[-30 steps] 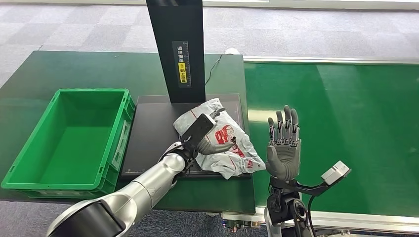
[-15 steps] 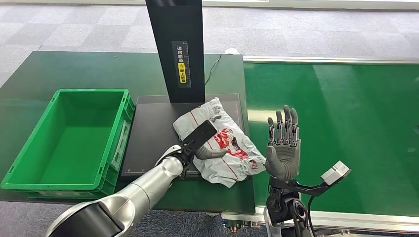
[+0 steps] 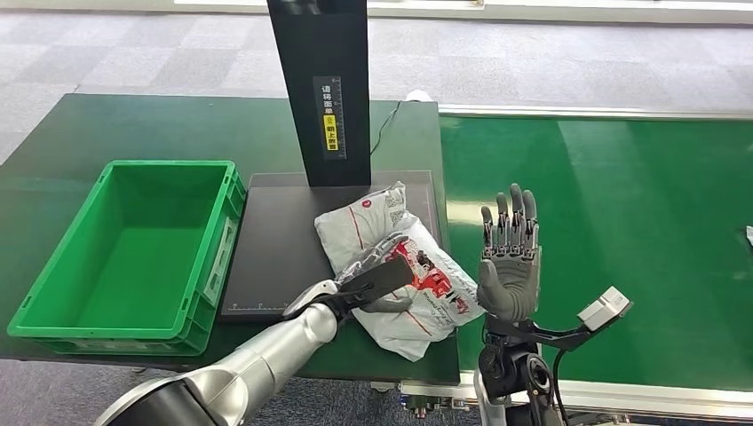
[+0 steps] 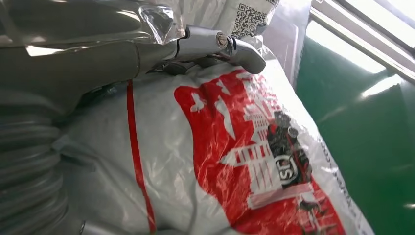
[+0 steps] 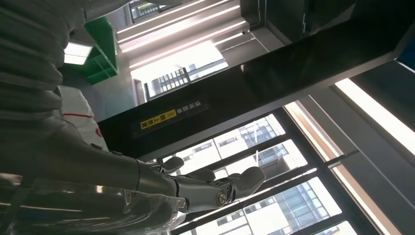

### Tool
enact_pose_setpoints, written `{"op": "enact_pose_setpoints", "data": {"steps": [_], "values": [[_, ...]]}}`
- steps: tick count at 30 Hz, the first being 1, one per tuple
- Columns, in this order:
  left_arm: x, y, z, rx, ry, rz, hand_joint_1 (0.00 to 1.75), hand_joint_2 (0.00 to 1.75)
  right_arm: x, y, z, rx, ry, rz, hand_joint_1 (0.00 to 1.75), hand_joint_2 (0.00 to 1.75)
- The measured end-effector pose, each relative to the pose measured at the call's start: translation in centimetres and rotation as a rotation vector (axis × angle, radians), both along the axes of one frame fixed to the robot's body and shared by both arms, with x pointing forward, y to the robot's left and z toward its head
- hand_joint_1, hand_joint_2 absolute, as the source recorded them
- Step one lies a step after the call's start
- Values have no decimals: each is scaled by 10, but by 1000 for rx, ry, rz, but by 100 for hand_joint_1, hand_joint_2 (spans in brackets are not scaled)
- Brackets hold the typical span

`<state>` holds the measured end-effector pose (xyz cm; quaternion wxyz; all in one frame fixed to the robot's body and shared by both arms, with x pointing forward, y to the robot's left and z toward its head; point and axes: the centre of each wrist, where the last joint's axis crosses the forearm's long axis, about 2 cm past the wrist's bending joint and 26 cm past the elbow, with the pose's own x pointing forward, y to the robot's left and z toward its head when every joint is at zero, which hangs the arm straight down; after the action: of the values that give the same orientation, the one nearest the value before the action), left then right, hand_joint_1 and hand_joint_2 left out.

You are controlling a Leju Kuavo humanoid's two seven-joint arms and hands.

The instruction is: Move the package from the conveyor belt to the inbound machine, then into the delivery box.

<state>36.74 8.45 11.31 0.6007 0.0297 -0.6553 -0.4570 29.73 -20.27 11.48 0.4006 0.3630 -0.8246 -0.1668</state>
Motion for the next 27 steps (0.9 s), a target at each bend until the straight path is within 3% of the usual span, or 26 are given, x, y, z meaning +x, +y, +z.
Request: {"op": "enact_pose_setpoints", "data": {"steps": [1,4,17,27], "values": [[-2,-1,-1,8,-2,-7,160,175,1,0,1,0,-3,1,0,175],[-5,-5,-3,17,-3,-20,172,175,4,1,3,0,-9,3,0,175],[-9,-13,-3,-5,-13,-56,175,175,9,3,4,-10,-10,10,0,175],[-10,0,-12,-475,-20,3,175,175,7,5,0,-15,9,7,0,175]]}}
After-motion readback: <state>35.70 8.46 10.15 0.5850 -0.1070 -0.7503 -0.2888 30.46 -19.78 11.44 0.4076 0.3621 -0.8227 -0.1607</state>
